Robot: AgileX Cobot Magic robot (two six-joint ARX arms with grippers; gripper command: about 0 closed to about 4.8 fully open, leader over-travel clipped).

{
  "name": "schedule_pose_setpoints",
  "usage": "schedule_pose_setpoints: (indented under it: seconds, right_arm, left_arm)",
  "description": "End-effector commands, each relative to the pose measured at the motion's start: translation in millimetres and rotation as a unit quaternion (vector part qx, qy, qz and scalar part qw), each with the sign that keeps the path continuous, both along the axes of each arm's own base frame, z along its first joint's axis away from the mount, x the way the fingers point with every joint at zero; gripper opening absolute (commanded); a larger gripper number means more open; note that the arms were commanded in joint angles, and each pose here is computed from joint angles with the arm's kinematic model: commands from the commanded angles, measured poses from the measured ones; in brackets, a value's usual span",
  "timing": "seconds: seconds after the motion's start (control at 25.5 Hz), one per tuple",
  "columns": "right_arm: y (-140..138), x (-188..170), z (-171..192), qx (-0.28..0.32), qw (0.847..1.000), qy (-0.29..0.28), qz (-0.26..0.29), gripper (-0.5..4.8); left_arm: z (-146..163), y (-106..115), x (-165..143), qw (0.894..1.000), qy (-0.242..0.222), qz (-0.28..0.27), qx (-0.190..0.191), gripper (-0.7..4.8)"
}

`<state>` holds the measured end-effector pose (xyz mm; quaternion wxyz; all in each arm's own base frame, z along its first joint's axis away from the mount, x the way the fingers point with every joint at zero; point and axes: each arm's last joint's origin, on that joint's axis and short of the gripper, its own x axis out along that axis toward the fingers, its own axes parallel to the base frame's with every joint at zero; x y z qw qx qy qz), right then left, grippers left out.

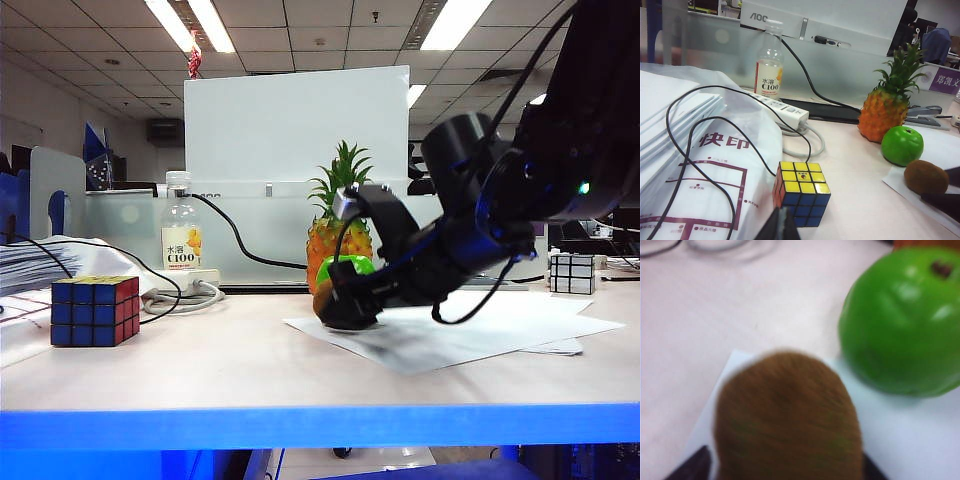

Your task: Arrange all the fruits from large to small from left to right in a row.

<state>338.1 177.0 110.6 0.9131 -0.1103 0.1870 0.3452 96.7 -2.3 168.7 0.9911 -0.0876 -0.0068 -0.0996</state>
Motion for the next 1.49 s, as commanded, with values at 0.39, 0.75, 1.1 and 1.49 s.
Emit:
schedule_pose_setpoints:
  seconds: [0.39,0.75,1.1,1.49]
  right_arm:
    - [10,4,2,0.038,0.999,-0.014,0.008,3.06]
    - [12,8,9,0.055,0.998,-0.03,0.019,3.81]
    - [14,11,11,0.06,0.997,-0.04,0.02,3.82]
    - [20,11,2,0.064,0.997,-0.021,0.022,2.6]
  left_arm:
    - [2,0,0,1.0,-0.009,-0.002,-0.001,-0.05]
    - [2,0,0,1.0,-0.009,-0.002,-0.001,-0.05]
    - [3,0,0,1.0,-0.012,-0.002,-0.001,-0.05]
    - [4,-2,-1,0.999,-0.019,-0.027,0.003,-0.06]
